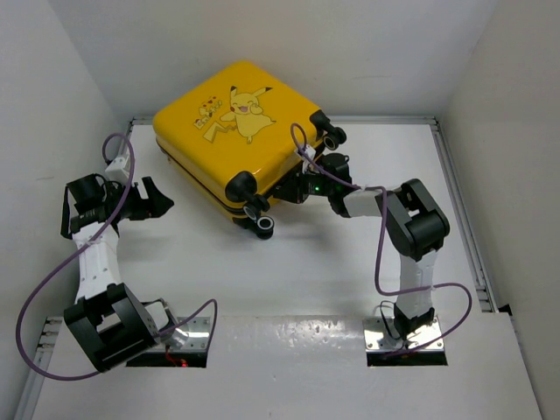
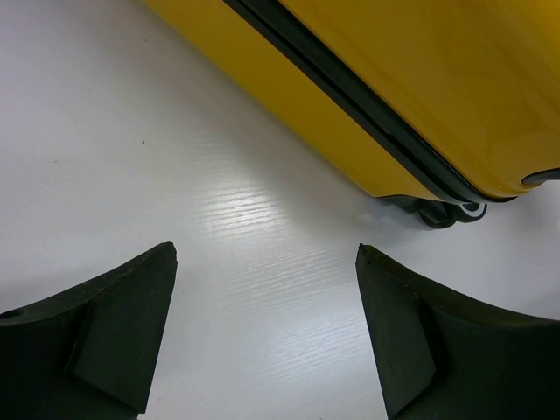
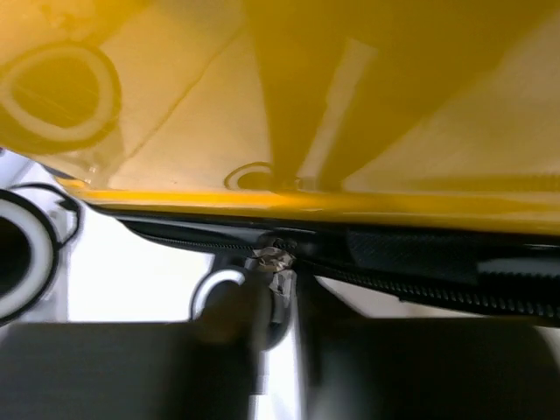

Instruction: Pack the luggage

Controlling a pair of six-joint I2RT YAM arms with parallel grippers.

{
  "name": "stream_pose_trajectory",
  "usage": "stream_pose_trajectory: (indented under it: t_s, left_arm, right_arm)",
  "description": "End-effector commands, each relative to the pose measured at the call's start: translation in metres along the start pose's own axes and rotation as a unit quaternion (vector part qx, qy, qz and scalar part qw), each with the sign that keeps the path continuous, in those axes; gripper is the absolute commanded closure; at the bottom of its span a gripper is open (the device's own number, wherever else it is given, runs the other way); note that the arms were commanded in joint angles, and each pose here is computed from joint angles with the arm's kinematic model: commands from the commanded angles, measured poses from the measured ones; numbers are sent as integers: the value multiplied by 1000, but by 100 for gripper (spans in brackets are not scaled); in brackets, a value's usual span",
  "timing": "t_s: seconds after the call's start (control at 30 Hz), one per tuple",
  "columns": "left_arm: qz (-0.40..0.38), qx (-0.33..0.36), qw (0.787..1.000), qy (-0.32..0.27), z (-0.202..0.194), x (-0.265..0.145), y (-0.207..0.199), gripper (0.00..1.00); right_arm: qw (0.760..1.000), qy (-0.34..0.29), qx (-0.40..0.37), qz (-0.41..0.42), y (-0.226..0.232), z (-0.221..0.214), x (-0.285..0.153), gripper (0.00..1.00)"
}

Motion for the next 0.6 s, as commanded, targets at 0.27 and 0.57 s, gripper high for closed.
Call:
stream_pose_trajectory:
  t_s: [0.27, 0.57]
  left_arm:
    - [2, 9, 1000, -11, 5, -12, -7, 15]
    - [-74, 49, 996, -1, 19, -17, -64, 16]
  right_arm:
    - [985, -113, -119, 43, 51, 85, -2, 100]
    - [985, -73, -159, -9, 65, 64, 4, 100]
Point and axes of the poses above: each gripper's point midway between its finger pads, its own x axis out along the fingers, its own y axis along the line the jaws close on, z = x × y, the point moved 2 cm from there along -x, back along the fingers, and after that the axes turned 1 degree about x, right-handed, at the moved point
